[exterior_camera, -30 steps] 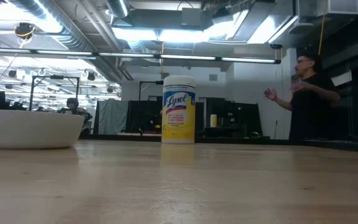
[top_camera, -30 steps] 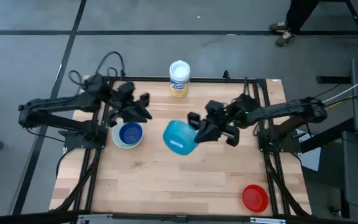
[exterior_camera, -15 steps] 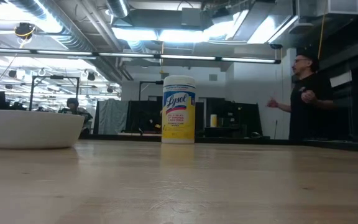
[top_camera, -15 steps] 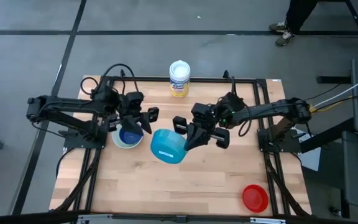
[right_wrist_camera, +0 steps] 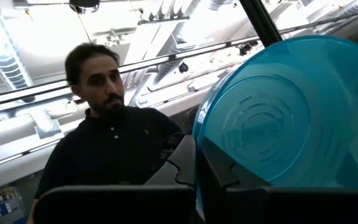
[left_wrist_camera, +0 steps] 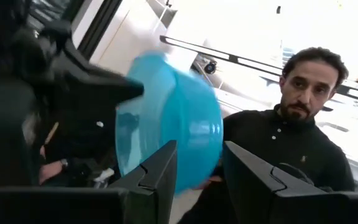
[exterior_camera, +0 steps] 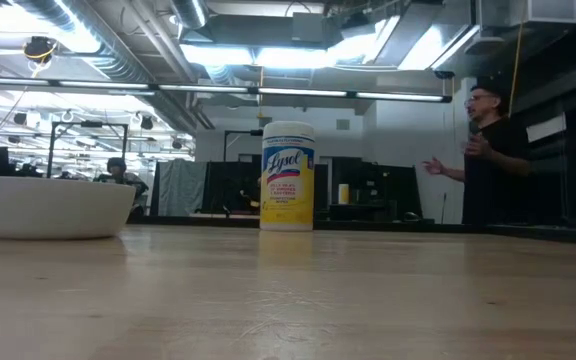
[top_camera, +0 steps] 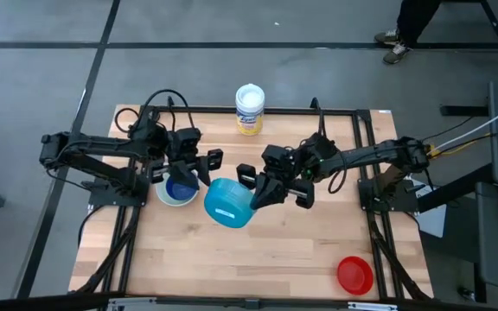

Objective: Nest bowls inside each other
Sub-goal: Stack the light blue bowl on top of the blue bowl

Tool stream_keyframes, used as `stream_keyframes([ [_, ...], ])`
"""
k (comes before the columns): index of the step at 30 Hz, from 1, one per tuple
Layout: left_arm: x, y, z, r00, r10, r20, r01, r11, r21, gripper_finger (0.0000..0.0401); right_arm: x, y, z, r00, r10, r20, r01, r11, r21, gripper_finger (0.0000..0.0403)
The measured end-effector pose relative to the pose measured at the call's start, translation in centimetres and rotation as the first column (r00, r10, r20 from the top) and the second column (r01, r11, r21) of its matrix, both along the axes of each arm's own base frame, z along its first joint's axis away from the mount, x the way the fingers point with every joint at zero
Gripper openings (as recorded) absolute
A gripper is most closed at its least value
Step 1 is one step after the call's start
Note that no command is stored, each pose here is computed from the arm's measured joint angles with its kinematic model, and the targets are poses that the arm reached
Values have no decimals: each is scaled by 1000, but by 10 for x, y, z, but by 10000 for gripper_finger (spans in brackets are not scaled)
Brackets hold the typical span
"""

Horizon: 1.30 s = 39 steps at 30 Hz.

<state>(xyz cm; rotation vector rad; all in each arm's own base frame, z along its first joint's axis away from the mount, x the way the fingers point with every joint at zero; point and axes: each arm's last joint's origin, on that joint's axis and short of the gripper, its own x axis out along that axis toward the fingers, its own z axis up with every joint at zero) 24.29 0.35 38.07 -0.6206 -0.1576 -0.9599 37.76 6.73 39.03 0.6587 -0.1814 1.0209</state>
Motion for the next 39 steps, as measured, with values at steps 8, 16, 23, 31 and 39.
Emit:
stream_keyframes([
  [8,-1,23,-4,996,58,-64,-56,998,20,125,12,7,0,1000,17,19,-17,1000,14,0],
  [16,-46,59,4,937,318,-144,-301,945,124,109,-16,-5,-4,882,-276,-382,169,942,-290,0],
  [23,-86,60,-8,540,733,-413,-587,680,439,73,-67,-30,-1,482,-748,-456,428,655,-623,0],
  [31,-66,51,16,288,880,-378,-580,475,662,71,-37,-32,-15,307,-892,-331,268,415,-869,0],
  [39,-35,17,21,448,893,-28,-115,88,989,59,-14,-34,-10,436,-847,-304,195,419,-887,0],
])
